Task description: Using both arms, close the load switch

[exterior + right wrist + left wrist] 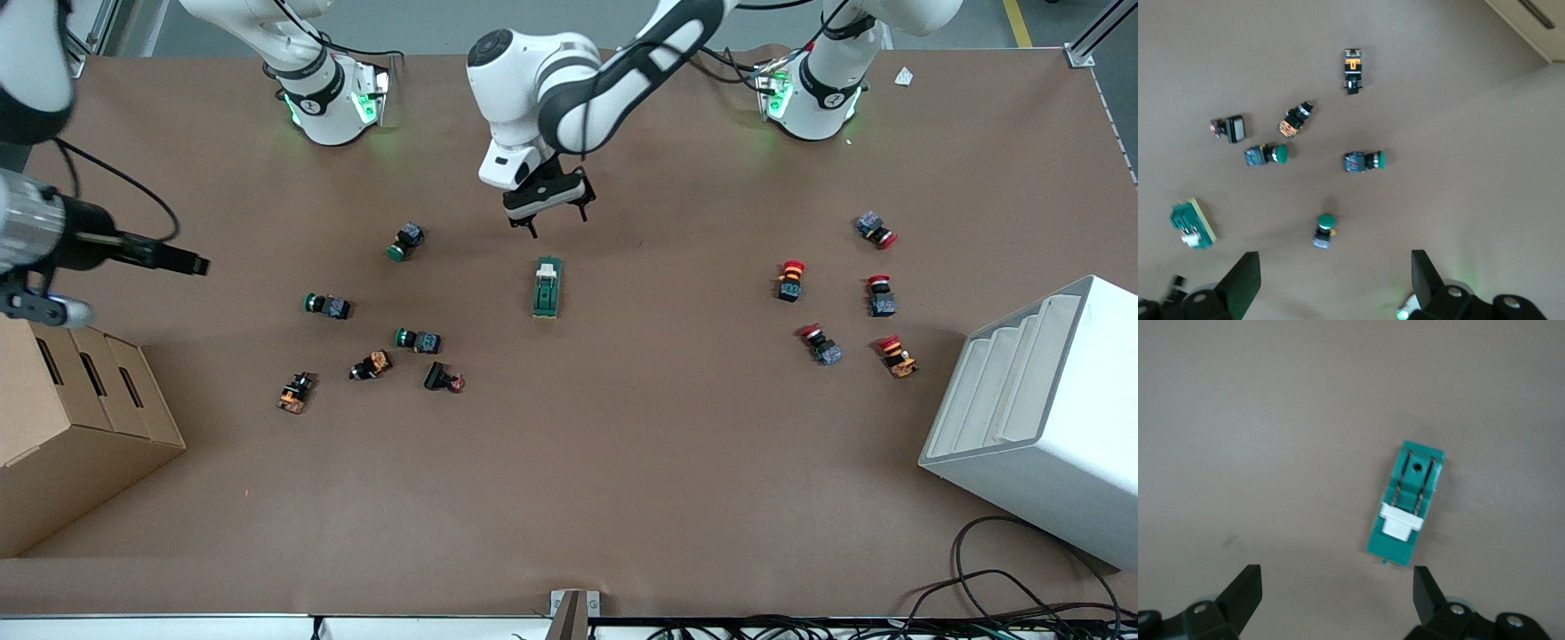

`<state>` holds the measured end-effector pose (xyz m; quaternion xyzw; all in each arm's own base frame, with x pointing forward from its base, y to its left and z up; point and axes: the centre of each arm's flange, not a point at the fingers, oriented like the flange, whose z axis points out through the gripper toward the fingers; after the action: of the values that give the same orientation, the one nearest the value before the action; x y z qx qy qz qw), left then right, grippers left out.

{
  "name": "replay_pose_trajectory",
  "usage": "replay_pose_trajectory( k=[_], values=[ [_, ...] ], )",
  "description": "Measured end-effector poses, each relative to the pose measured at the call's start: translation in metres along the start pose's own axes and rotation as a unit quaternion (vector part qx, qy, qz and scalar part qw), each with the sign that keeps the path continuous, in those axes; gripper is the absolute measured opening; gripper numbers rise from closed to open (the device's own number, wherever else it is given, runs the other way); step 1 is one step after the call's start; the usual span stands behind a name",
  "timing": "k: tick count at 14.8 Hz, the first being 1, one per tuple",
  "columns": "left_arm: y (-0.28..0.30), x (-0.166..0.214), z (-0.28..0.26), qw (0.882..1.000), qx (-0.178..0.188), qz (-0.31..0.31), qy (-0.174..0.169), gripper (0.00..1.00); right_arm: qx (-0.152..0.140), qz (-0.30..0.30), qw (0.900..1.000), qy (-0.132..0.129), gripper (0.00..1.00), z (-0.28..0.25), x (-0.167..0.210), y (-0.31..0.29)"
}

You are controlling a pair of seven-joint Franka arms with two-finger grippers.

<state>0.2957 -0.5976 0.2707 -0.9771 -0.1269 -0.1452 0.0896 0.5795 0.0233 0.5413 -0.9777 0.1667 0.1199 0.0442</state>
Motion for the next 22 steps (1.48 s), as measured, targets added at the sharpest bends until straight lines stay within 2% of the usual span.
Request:
replay_pose_trajectory(
  k=[2,4,7,10,13,18,22],
  values=[
    [0.008,-0.028,0.022,0.999,-0.004,-0.01,0.03,1.0,-0.003,0.036,0.999,0.007,1.0,0.019,-0.005,-0.038],
    [0.012,-0.052,0.042,0.997,-0.012,-0.014,0.077,1.0,0.001,0.068,0.998,0.009,1.0,0.042,-0.011,-0.077],
    [0.01,-0.093,0.074,0.985,-0.046,-0.017,0.163,1.0,0.014,0.116,0.993,0.022,1.0,0.089,-0.019,-0.132],
    [0.001,-0.125,0.106,0.973,-0.079,-0.002,0.216,0.99,0.031,0.14,0.989,0.017,1.0,0.147,-0.033,-0.18],
    [-0.009,-0.134,0.128,0.96,-0.102,0.031,0.257,0.99,0.046,0.14,0.989,0.003,1.0,0.199,-0.047,-0.212],
    [-0.017,-0.133,0.151,0.932,-0.145,0.053,0.328,0.99,0.087,0.139,0.986,0.016,1.0,0.284,-0.081,-0.251],
    [-0.02,-0.138,0.167,0.911,-0.159,0.072,0.374,0.99,0.108,0.141,0.984,0.008,1.0,0.323,-0.109,-0.278]
  ],
)
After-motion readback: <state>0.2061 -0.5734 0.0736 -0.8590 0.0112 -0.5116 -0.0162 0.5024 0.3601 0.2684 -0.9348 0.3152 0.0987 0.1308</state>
